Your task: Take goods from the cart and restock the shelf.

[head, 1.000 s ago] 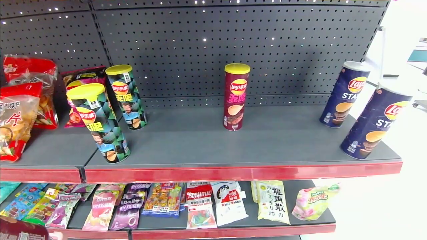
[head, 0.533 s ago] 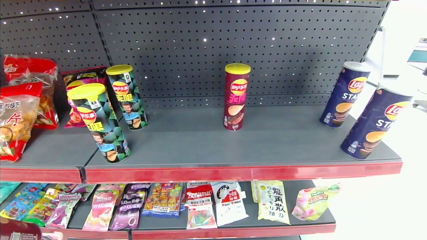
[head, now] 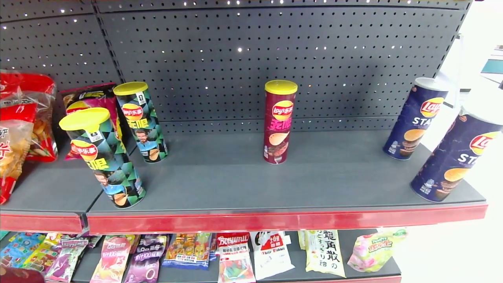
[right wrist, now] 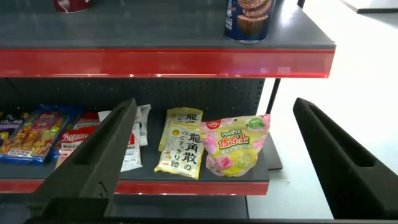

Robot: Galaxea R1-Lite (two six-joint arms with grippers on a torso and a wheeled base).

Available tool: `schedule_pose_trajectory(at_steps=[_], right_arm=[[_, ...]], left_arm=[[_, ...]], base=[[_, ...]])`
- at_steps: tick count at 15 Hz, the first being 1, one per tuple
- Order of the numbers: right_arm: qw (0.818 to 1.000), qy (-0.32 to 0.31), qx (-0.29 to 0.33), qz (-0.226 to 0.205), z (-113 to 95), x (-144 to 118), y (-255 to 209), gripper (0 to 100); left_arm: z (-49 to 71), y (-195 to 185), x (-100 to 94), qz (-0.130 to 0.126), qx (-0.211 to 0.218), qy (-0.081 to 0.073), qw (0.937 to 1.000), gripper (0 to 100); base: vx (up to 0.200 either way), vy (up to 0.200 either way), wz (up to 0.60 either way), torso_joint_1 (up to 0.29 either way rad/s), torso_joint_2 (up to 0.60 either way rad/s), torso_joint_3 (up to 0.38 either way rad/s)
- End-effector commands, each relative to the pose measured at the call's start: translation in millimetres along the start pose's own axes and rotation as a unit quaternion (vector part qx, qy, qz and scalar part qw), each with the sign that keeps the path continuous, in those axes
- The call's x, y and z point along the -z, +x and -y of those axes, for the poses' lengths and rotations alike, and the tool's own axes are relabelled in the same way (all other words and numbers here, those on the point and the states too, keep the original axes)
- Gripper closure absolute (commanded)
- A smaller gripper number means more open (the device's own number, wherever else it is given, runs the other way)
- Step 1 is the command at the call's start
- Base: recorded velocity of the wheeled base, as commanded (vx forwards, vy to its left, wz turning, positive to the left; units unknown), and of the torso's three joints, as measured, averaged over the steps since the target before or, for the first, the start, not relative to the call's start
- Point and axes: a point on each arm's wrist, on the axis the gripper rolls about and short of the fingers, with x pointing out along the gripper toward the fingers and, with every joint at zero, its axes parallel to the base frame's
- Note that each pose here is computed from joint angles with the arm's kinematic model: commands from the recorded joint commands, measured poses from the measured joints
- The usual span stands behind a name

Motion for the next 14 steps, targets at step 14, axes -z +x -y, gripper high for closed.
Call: schedule_pose_trajectory(at_steps=[14], right_arm=[[0.931,-0.055,-0.348,-0.089,-54.5,-184.5,126.3,0]], left_arm=[[-1.5,3.0,-8.9,-0.037,0.089,-0.075,0.9925,100]], base=[[0.0,0.0,0.0,0.0,0.0,0.0]])
